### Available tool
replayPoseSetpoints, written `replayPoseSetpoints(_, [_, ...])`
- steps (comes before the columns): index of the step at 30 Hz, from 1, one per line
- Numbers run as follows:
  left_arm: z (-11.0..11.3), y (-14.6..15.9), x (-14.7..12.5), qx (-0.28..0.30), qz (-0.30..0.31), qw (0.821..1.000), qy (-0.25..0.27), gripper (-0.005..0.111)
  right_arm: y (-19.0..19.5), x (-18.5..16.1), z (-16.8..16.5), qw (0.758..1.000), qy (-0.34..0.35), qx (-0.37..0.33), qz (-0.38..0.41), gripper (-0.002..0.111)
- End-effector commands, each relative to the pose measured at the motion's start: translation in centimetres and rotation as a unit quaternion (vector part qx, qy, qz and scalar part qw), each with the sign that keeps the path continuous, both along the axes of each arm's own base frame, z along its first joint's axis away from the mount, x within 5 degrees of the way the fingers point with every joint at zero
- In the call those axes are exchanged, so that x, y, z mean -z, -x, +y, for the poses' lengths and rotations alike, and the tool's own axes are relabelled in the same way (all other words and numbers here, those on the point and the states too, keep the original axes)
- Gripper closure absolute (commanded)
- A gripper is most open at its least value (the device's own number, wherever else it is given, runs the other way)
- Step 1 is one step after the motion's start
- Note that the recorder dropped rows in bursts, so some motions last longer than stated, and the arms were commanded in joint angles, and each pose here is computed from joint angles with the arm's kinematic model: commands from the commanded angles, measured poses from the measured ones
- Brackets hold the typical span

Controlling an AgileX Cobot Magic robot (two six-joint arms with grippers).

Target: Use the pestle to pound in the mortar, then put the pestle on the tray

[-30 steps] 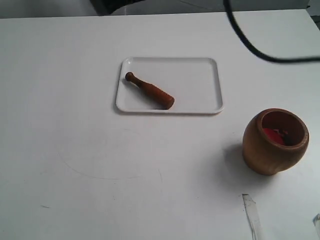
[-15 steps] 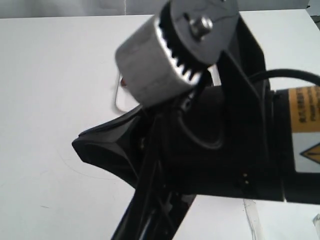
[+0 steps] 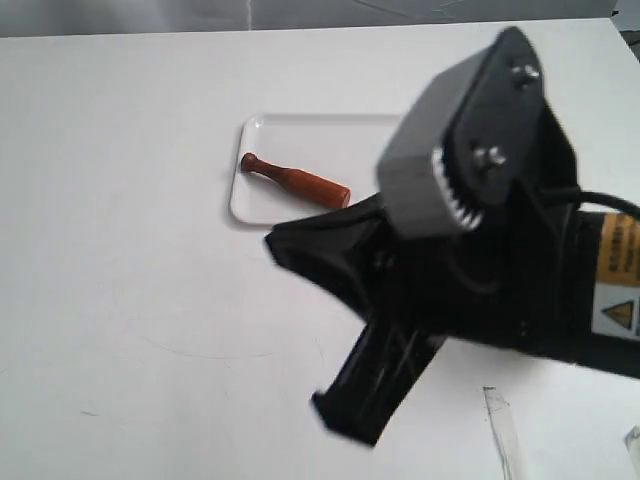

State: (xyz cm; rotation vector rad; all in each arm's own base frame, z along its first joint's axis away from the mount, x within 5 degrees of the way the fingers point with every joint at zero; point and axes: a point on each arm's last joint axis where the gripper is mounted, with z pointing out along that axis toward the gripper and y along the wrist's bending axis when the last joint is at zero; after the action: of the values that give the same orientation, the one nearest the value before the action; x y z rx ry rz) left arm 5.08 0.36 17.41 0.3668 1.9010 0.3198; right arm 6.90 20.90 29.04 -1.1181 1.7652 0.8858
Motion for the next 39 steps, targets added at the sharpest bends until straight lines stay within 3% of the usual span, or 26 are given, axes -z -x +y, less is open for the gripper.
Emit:
replayPoseSetpoints(1, [-0.1, 0.0, 0.0, 0.003, -0.002, 1.000, 0.007, 0.107, -2.9, 2.0, -4.2, 0.991, -0.047, 0.125, 0.005, 0.108])
replayPoseSetpoints(8, [-0.1, 0.0, 0.0, 0.003, -0.002, 1.000, 0.007, 0.107, -2.7, 3.8, -12.7, 0.952, -0.106, 0.285, -0.031, 0.108])
replayPoseSetpoints(14, [-0.1, 0.0, 0.0, 0.003, -0.002, 1.000, 0.007, 0.107, -1.0, 6.8, -16.5, 0.913, -0.137, 0.361, -0.129, 0.108])
replayPoseSetpoints(18, [-0.1, 0.0, 0.0, 0.003, -0.002, 1.000, 0.007, 0.107, -0.4, 7.5, -17.7, 0.892, -0.144, 0.394, -0.168, 0.108])
replayPoseSetpoints(32, [-0.1, 0.0, 0.0, 0.003, -0.002, 1.000, 0.007, 0.107, 1.3, 9.1, -20.2, 0.835, -0.026, 0.515, -0.193, 0.108])
replayPoseSetpoints(39, [-0.1, 0.0, 0.0, 0.003, -0.002, 1.000, 0.007, 0.107, 1.4, 9.6, -20.3, 0.836, -0.008, 0.521, -0.171, 0.108])
